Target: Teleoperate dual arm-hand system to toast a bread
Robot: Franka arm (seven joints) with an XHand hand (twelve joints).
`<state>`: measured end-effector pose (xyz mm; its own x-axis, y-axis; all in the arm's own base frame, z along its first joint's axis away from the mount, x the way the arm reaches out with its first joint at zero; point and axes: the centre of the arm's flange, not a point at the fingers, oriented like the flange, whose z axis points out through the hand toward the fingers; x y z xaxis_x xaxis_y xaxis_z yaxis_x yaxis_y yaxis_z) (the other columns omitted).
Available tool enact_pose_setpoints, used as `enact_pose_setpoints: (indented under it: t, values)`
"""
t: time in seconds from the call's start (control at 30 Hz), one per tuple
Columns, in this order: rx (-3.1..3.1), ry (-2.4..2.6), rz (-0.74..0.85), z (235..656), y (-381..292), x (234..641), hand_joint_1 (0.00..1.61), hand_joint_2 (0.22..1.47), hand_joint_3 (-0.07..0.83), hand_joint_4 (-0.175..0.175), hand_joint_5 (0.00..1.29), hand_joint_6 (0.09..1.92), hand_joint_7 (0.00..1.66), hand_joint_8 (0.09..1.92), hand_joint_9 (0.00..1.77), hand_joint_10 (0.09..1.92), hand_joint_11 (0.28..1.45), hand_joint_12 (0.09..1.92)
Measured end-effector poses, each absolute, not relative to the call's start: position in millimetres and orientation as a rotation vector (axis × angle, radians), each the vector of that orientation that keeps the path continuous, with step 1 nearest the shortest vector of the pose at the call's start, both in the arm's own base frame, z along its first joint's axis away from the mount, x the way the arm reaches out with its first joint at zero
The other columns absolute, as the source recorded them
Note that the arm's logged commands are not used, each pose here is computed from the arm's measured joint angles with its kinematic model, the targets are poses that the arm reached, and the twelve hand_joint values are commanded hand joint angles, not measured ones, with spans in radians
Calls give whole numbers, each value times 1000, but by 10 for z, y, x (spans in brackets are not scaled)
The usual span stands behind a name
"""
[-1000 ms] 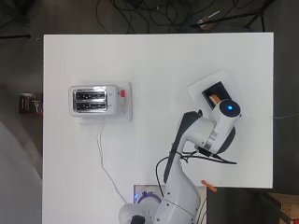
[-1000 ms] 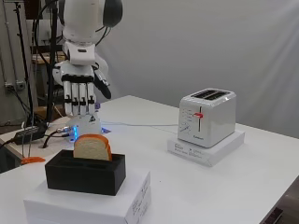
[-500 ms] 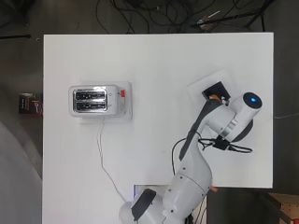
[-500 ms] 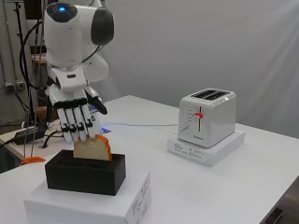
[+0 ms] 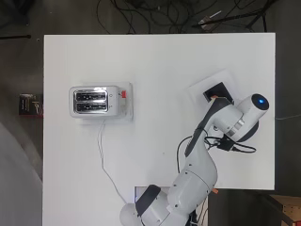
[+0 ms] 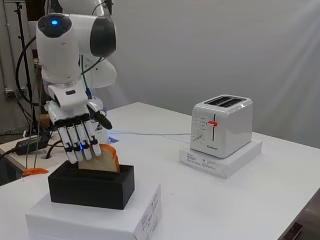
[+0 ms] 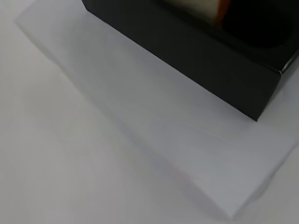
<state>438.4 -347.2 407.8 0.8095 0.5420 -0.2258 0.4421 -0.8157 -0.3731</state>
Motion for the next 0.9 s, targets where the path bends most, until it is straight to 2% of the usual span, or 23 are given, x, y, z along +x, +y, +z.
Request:
enact_pose_setpoints:
  t: [0.23, 0.27, 0.3, 0.33, 0.37, 0.4, 0.43, 0.47, 0.53, 0.77, 0.9]
  values:
    - [-2622, -725, 476, 3800, -3467, 4348, 317, 1103, 3, 42, 406, 87, 540, 87, 643, 87, 455, 87]
    - [-2615, -706, 475, 3761, -3466, 4315, 414, 1135, 4, 59, 531, 87, 681, 87, 767, 87, 507, 87]
    - [-2613, -680, 473, 3732, -3477, 4282, 733, 1118, 3, 0, 690, 389, 923, 202, 1035, 87, 640, 87]
    - [-2617, -660, 470, 3710, -3491, 4259, 969, 1107, 3, -48, 776, 725, 1071, 384, 1232, 88, 744, 101]
    - [-2629, -653, 462, 3697, -3500, 4248, 1104, 1111, 2, -81, 799, 962, 1131, 529, 1337, 92, 797, 130]
    - [-2648, -646, 445, 3690, -3506, 4224, 1173, 1117, 2, -105, 799, 1109, 1156, 610, 1381, 87, 821, 145]
    - [-2679, -633, 423, 3691, -3498, 4183, 1213, 1120, 1, -133, 793, 1181, 1175, 645, 1409, 87, 831, 155]
    - [-2706, -627, 411, 3696, -3483, 4150, 1233, 1121, -1, -153, 789, 1210, 1186, 663, 1425, 87, 836, 162]
    - [-2765, -621, 382, 3770, -3425, 4100, 1249, 1121, -1, -170, 784, 1220, 1196, 680, 1441, 87, 838, 167]
    - [-2862, -735, 293, 4285, -3049, 4294, 1248, 1134, 0, -175, 749, 1241, 1176, 734, 1453, 87, 842, 195]
    - [-2937, -883, 108, 4799, -2795, 4304, 1249, 1135, 1, -175, 752, 1214, 1165, 772, 1460, 87, 827, 222]
